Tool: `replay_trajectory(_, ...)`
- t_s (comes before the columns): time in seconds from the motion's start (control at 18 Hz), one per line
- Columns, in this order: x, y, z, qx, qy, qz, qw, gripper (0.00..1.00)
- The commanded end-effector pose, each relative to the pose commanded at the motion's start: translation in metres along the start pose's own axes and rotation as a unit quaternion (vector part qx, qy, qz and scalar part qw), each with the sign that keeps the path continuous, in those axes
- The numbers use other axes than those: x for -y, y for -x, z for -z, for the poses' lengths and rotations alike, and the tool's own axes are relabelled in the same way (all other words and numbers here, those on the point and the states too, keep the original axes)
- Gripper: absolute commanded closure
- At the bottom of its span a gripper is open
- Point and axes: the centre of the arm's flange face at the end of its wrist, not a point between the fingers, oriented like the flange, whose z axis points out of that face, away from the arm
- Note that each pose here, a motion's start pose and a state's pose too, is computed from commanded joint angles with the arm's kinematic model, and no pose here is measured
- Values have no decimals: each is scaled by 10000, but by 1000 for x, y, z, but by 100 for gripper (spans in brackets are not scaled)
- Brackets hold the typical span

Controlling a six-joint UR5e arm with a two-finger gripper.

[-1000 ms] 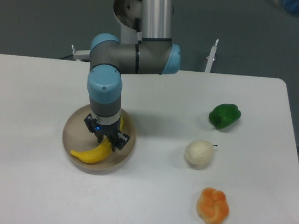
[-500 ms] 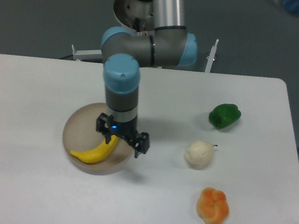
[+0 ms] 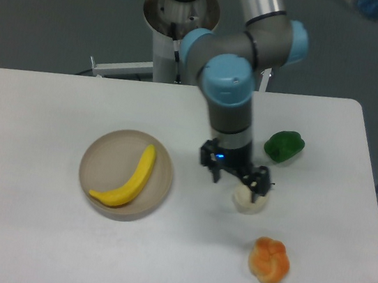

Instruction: Place bananas on a plate

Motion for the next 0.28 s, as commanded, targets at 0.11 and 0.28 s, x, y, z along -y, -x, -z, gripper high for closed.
replay_trajectory(0.11,-7,14,2,68,12,-322,9995,0)
replay_trajectory(0.28,-12,23,4,128,19,-475,9988,0)
